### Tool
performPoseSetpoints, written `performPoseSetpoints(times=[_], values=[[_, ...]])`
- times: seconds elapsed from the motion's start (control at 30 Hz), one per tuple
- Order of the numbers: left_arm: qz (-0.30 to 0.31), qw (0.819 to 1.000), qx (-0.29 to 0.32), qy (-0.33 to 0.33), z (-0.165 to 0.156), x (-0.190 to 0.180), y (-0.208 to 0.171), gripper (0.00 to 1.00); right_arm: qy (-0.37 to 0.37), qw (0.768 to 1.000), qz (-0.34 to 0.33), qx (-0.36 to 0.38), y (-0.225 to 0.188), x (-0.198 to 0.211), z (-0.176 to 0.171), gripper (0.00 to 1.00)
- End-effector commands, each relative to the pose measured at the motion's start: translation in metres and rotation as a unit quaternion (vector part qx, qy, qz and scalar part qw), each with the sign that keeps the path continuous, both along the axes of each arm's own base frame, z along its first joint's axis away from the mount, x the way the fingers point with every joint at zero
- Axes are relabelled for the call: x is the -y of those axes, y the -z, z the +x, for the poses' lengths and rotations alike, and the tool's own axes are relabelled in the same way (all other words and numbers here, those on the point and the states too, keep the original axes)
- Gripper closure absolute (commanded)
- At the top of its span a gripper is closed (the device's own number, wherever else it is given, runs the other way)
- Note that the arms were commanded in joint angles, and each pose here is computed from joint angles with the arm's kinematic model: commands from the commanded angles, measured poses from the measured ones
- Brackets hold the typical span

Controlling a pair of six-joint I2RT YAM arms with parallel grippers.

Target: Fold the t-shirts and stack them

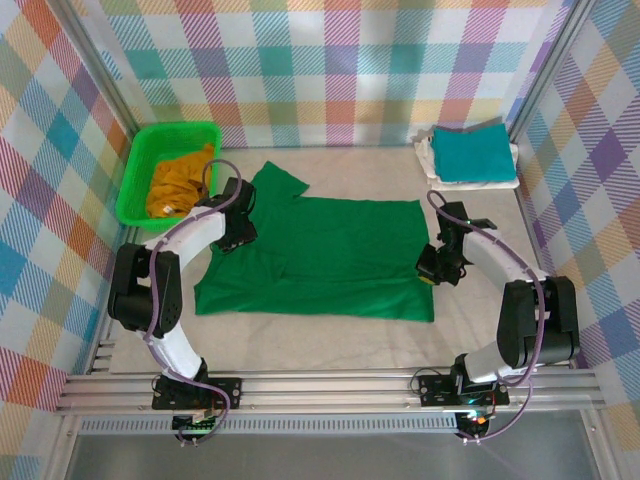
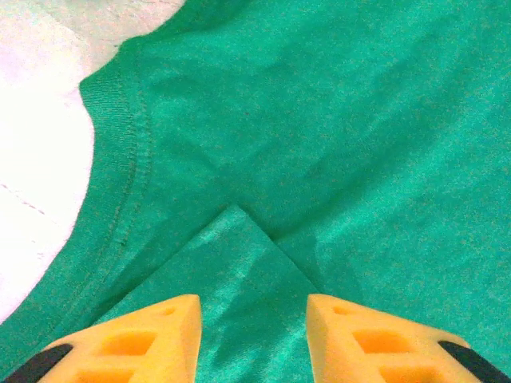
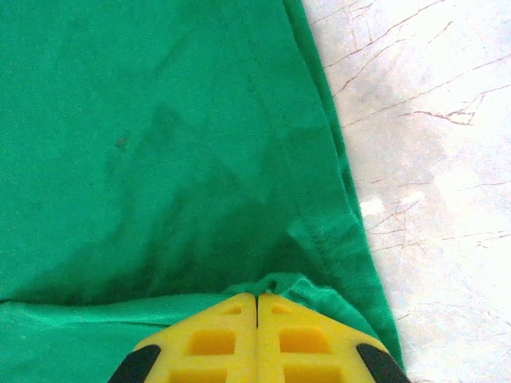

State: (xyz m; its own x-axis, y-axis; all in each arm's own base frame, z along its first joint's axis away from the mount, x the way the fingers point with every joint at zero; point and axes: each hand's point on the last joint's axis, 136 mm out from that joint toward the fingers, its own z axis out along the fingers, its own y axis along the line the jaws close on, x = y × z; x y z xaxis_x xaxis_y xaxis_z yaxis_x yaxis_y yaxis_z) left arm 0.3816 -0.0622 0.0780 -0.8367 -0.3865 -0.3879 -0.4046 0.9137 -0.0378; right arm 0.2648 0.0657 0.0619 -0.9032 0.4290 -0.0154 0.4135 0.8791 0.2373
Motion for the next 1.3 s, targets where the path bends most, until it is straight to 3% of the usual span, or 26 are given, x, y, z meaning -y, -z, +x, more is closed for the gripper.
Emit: performPoseSetpoints(times=[0.0, 0.1, 0.2, 0.47, 0.53, 0.63, 0.73, 0.97, 1.27], values=[[0.009, 0.998, -0.025, 0.061, -0.001, 0.016, 0.001, 0.57, 0.005, 1.000, 0.004, -0.017, 0.010, 0.000, -0.005, 1.00], [0.034, 0.995, -0.042, 0.084, -0.003, 0.023, 0.005, 0.53, 0.005, 1.000, 0.011, -0.019, 0.018, -0.003, -0.004, 1.00], [0.034, 0.995, -0.047, 0.086, -0.002, 0.027, 0.013, 0.40, 0.002, 1.000, 0.017, -0.023, 0.023, -0.005, -0.002, 1.00], [0.031, 0.993, -0.068, 0.097, 0.008, 0.042, 0.040, 0.39, -0.002, 1.000, 0.023, -0.020, 0.026, -0.007, 0.002, 1.00], [0.034, 0.993, -0.069, 0.095, 0.011, 0.042, 0.045, 0.42, -0.002, 1.000, 0.024, -0.019, 0.026, -0.008, 0.002, 1.00], [0.046, 0.992, -0.071, 0.091, 0.013, 0.039, 0.048, 0.56, -0.002, 1.000, 0.024, -0.019, 0.026, -0.007, 0.001, 1.00], [0.060, 0.992, -0.071, 0.086, 0.013, 0.034, 0.046, 0.80, -0.003, 1.000, 0.023, -0.019, 0.027, -0.007, 0.000, 1.00], [0.085, 0.991, -0.061, 0.078, 0.011, 0.030, 0.025, 1.00, -0.004, 1.000, 0.024, -0.018, 0.028, -0.008, 0.001, 1.00], [0.091, 0.992, -0.039, 0.072, 0.012, 0.031, 0.000, 1.00, -0.004, 1.000, 0.027, -0.011, 0.024, -0.009, 0.004, 1.00]])
